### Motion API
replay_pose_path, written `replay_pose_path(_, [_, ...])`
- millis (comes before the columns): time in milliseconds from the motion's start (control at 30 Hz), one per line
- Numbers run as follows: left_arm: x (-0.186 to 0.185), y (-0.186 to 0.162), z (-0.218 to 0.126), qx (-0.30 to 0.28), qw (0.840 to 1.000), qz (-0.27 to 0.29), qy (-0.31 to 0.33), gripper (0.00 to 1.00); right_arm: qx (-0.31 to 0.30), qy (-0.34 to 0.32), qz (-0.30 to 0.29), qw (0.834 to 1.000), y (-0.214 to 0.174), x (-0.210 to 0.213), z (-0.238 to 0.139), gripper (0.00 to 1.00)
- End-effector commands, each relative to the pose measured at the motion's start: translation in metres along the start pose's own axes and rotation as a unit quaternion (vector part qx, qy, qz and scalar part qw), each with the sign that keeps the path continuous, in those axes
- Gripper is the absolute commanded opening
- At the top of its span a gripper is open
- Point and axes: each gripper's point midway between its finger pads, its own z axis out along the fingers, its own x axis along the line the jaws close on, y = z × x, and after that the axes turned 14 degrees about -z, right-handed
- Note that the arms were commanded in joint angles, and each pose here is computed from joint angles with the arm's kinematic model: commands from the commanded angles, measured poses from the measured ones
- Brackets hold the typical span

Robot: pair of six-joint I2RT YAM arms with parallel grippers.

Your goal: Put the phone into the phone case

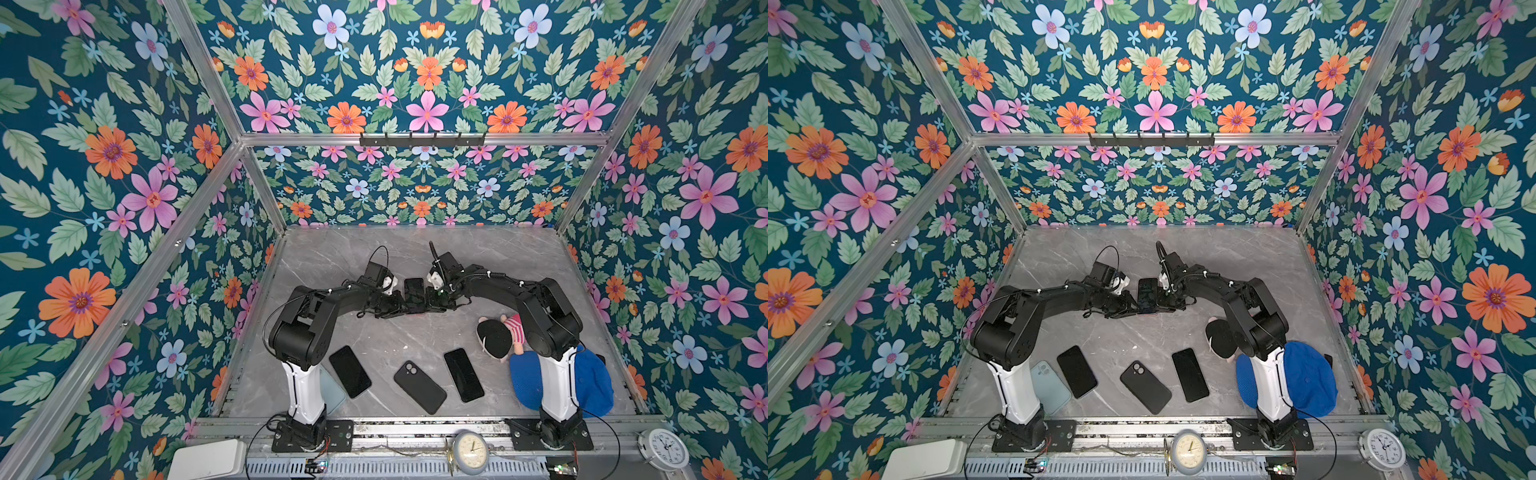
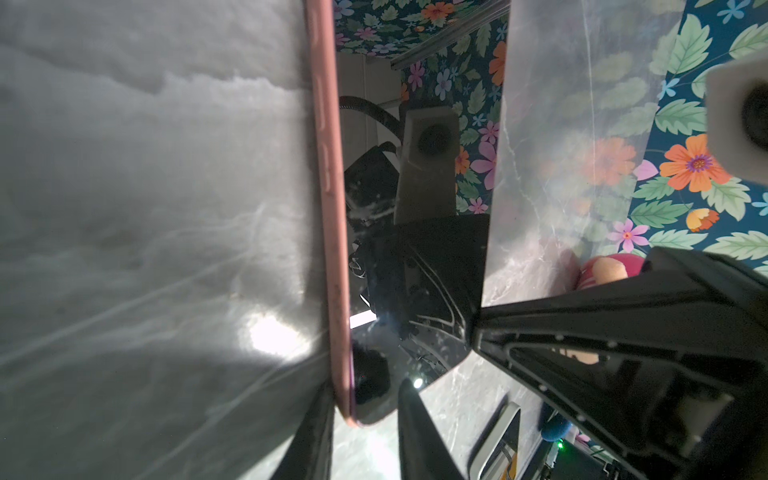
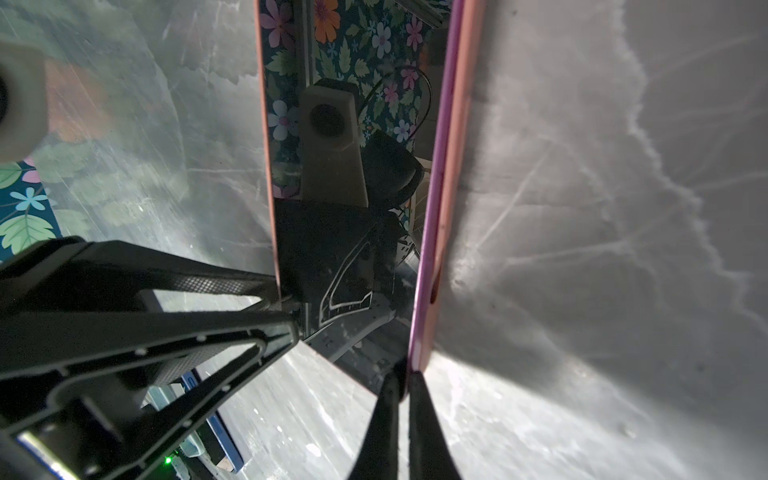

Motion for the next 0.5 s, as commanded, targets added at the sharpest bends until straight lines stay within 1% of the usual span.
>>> replay_pose_path(0, [-0.0030, -0.0117, 0.0063, 0.021, 1.000, 0.006, -0.010, 0.29, 0.005, 0.042, -0.008, 0.999, -0.0043, 0.0152, 0.0168, 0.07])
replay_pose_path(233, [-0.0049, -0.0127, 0.0049, 0.020, 1.000, 0.007, -0.016, 0.31, 0.003, 0.039, -0.007, 0.999, -0.0046, 0.0146, 0.0165, 0.07])
replay_pose_path(467, [-0.0054, -0.0136, 0.0034, 0.018, 1.000, 0.010, -0.018, 0.37, 0.002, 0.032, -0.008, 0.999, -0.0049, 0.0129, 0.0140, 0.09])
